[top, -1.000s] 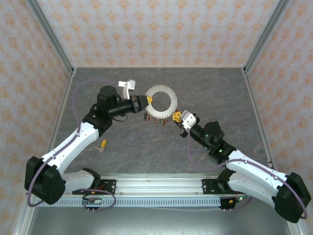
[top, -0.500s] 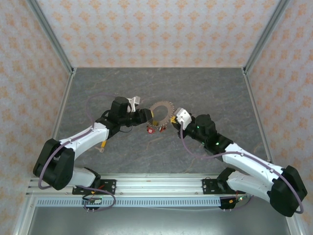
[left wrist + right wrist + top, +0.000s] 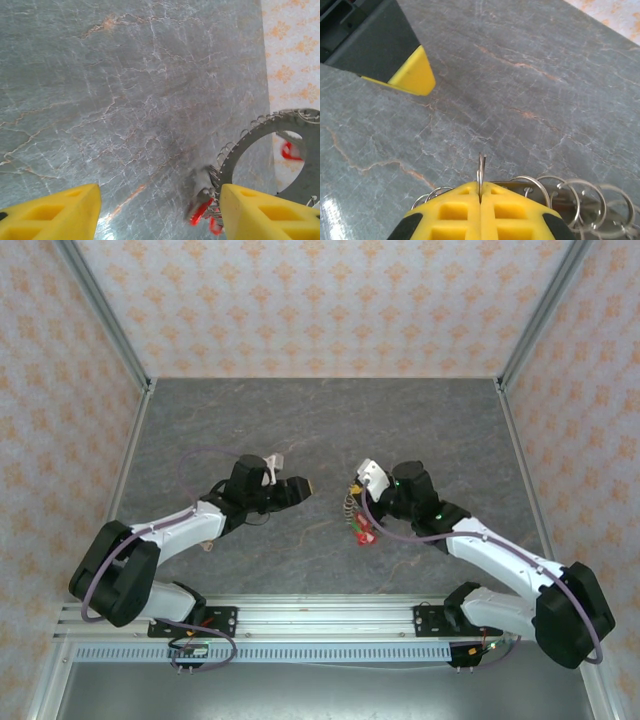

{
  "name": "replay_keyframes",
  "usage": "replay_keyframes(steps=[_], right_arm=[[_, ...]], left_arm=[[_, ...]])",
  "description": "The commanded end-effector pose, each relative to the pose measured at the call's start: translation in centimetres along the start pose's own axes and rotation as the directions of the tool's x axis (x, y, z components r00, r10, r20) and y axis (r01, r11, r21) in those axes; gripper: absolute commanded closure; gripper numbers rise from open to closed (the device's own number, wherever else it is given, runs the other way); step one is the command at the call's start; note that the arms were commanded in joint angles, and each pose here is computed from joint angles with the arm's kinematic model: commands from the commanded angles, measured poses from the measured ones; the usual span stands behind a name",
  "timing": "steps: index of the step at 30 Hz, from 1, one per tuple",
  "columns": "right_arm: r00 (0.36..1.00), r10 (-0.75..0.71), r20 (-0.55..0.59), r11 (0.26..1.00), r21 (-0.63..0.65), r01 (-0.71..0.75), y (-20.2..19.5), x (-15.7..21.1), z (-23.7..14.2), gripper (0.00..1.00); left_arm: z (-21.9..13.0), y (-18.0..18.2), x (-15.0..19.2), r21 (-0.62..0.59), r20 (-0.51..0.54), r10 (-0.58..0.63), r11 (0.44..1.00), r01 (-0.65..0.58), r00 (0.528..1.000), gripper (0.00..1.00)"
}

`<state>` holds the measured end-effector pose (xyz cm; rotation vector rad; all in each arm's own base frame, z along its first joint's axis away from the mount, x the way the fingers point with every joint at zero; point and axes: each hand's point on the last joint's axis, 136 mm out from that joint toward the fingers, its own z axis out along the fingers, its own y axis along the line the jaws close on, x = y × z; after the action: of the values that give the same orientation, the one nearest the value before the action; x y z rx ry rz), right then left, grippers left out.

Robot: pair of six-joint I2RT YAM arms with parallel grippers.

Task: Put the keys on the keyring

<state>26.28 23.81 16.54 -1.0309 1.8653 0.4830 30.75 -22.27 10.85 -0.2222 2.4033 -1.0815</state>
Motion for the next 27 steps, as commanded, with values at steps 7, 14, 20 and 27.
replay_keyframes(steps=[7,14,20,27], right_arm=[[0.985,-0.167,0.044,0.975,-0.141,0.172,2.1,-2.8,-0.9,1.0],[0.958,-0.279,0.06,0.936,-0.204,0.286,3.0,-3.2,-1.1,1.0],[0.929,-0.352,0.113,0.896,-0.248,0.369,4.0,-3.9,-1.6,1.0],[0.92,-0.36,0.156,0.864,-0.318,0.392,5.3,-4.1,-2.0,1.0]], left_arm=[[-5.4,-6.2,-3.7,0.098,0.244,0.285,0.944,-0.315,0.927,0.31],[-9.3,-9.8,-2.0,0.107,0.42,0.599,0.713,-0.693,0.682,0.28],[-9.5,-9.6,-0.1,0.075,0.363,0.748,0.571,-0.817,0.556,0.34],[-7.7,-10.1,1.9,0.147,0.285,0.812,0.488,-0.861,0.509,0.46]])
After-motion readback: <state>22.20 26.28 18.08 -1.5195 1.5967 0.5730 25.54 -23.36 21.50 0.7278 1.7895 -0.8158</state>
